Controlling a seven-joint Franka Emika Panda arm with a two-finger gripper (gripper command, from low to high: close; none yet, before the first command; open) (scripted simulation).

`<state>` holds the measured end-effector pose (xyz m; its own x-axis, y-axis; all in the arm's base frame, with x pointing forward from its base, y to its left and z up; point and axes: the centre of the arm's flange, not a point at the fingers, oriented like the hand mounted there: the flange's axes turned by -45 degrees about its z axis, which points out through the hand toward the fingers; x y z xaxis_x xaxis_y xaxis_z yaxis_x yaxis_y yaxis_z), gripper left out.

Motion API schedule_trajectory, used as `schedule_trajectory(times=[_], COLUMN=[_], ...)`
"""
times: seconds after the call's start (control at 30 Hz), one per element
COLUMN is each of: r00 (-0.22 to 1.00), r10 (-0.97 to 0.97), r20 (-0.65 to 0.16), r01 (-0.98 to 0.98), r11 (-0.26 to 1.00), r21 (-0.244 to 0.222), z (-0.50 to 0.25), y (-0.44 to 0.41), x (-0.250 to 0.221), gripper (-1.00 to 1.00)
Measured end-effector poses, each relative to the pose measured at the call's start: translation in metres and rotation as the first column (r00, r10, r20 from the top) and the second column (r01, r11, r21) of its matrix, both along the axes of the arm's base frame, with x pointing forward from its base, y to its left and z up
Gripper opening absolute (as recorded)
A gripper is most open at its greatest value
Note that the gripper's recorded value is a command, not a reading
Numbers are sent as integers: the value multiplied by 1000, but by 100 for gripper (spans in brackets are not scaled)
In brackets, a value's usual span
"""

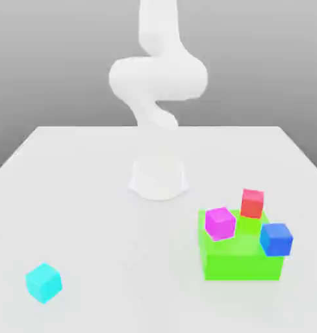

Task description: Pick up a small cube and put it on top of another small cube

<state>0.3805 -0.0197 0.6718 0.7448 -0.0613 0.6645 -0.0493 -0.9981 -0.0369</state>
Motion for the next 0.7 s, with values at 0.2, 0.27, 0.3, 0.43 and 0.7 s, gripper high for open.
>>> schedule_trajectory(times=[0.2,0.27,0.3,0.43,0.7], r00=[980,964,954,905,747], r10=[-99,-132,-149,-214,-347], r20=[-175,-231,-259,-368,-567], r01=[111,152,173,262,454], r11=[992,986,982,961,889], r21=[57,70,75,85,54], z=[-107,-145,-164,-242,-397], y=[-53,-71,-80,-115,-185], x=[61,74,78,87,57], gripper=[0,0,0,0,0])
